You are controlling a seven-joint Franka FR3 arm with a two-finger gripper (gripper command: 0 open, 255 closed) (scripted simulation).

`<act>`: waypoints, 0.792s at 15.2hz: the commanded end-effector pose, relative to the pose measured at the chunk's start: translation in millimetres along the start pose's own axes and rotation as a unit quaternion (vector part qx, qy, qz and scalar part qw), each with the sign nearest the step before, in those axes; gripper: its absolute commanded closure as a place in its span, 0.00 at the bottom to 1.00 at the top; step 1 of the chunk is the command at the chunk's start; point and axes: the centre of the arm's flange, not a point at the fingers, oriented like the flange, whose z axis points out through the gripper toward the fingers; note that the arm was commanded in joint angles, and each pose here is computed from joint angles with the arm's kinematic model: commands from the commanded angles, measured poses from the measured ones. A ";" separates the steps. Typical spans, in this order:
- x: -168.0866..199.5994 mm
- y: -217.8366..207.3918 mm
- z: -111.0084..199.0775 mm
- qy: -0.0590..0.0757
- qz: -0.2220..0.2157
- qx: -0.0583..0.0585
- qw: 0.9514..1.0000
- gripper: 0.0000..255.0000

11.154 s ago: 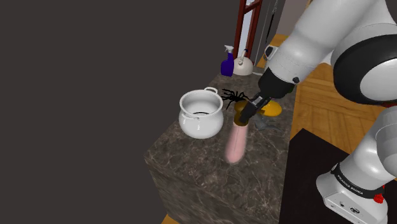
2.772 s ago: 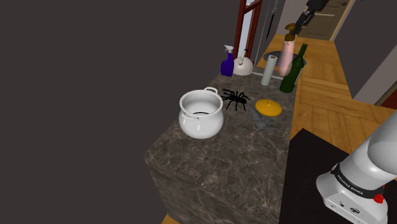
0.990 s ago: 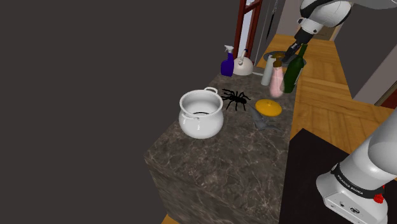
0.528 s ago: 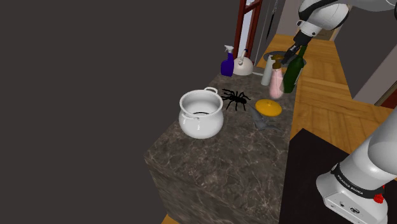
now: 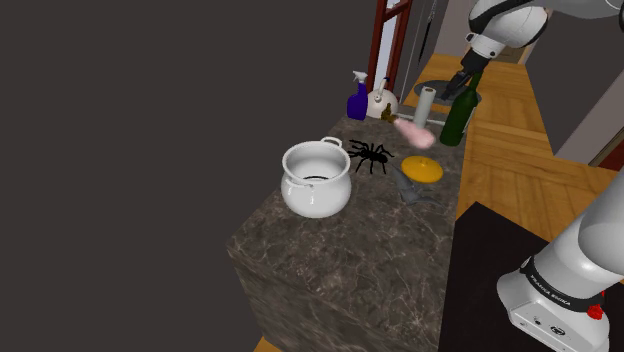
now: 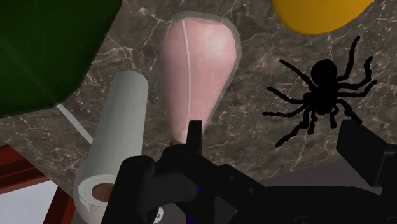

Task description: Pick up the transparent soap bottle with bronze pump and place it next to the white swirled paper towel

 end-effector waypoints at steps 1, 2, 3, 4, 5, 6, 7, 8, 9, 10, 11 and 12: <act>-0.3 0.5 -13.2 0.000 0.000 0.000 1.000 0.00; -0.3 0.5 -26.4 0.000 0.000 0.000 1.000 0.00; -0.3 0.5 -39.6 0.000 0.000 0.000 1.000 0.00; -0.3 0.5 -50.0 0.000 0.000 0.000 1.000 0.00; -0.3 0.5 -50.0 0.000 0.000 0.000 1.000 0.00; -0.3 0.5 -50.0 0.000 0.000 0.000 1.000 0.00; -0.4 0.5 -50.0 0.000 0.000 0.000 1.000 0.00; -0.3 0.5 -50.0 0.000 0.000 0.000 1.000 0.00; -0.3 0.5 -50.0 0.000 0.000 0.000 1.000 0.00; -0.3 0.5 -50.0 0.000 0.000 0.000 1.000 0.00; -0.3 0.5 -50.0 0.000 0.000 0.000 1.000 0.00; -0.3 0.5 -50.0 0.000 0.000 0.000 1.000 0.00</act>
